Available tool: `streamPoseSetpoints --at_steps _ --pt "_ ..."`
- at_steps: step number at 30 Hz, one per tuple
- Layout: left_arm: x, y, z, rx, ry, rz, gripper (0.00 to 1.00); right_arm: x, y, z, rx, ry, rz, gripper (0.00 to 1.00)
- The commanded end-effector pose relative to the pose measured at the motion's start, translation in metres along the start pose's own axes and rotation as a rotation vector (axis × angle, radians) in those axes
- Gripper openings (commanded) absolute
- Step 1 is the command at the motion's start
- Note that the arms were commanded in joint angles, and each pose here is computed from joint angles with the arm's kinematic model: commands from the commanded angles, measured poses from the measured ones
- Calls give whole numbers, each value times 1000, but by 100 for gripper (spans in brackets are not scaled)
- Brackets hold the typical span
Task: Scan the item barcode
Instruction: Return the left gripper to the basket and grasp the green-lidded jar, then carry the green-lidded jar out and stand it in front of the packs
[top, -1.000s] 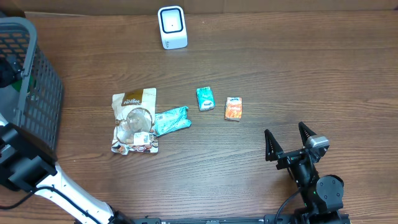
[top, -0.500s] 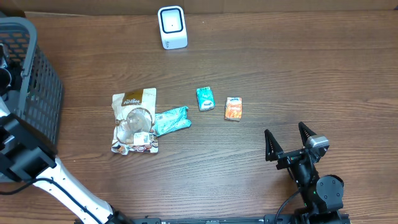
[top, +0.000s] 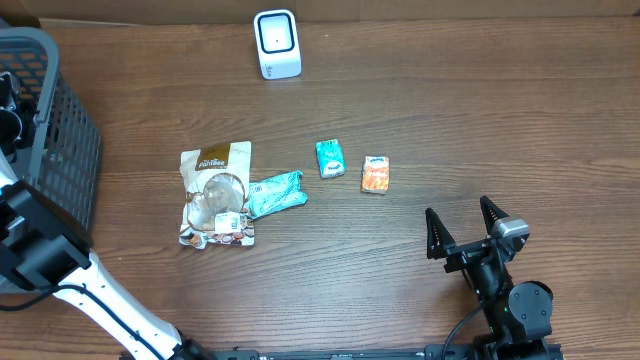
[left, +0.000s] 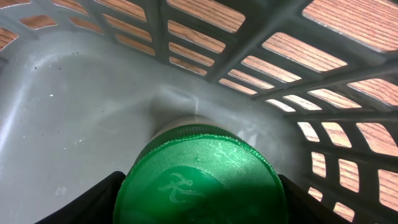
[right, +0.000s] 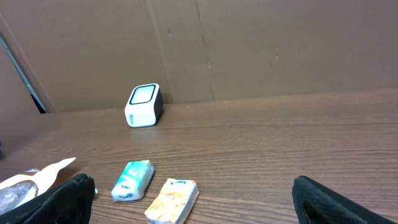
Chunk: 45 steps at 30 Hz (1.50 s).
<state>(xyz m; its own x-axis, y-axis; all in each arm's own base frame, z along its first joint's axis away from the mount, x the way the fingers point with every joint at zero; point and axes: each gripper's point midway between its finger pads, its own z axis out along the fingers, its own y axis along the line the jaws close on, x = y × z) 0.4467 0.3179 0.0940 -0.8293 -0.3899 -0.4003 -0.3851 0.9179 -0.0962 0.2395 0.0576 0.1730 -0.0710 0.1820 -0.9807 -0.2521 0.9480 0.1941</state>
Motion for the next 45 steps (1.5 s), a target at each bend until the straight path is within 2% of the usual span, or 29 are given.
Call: streamPoseSetpoints --at_steps 1,5,12,19,26,31,37,41,45 --pt "6 -2 6 12 27 11 54 2 -1 0 3 -4 4 100" --pt "5 -3 0 7 24 -1 49 2 -1 0 3 -4 4 100" --pt "-15 -4 -45 -26 -47 -64 50 2 -1 0 3 -4 4 100" --pt "-43 -17 -144 -51 -231 -142 52 2 -1 0 3 -4 4 100" --pt "-45 -38 -258 -45 -437 -268 52 2 -1 0 3 -4 4 100" --pt "-23 -71 -336 50 -547 -366 54 2 -1 0 3 -4 4 100" --pt "15 -114 -414 109 -668 -303 55 2 -1 0 3 -4 4 100" --pt "44 -140 -430 143 -644 -266 53 2 -1 0 3 -4 4 100" --pt "73 -172 -413 187 -506 -181 54 2 -1 0 3 -4 4 100"
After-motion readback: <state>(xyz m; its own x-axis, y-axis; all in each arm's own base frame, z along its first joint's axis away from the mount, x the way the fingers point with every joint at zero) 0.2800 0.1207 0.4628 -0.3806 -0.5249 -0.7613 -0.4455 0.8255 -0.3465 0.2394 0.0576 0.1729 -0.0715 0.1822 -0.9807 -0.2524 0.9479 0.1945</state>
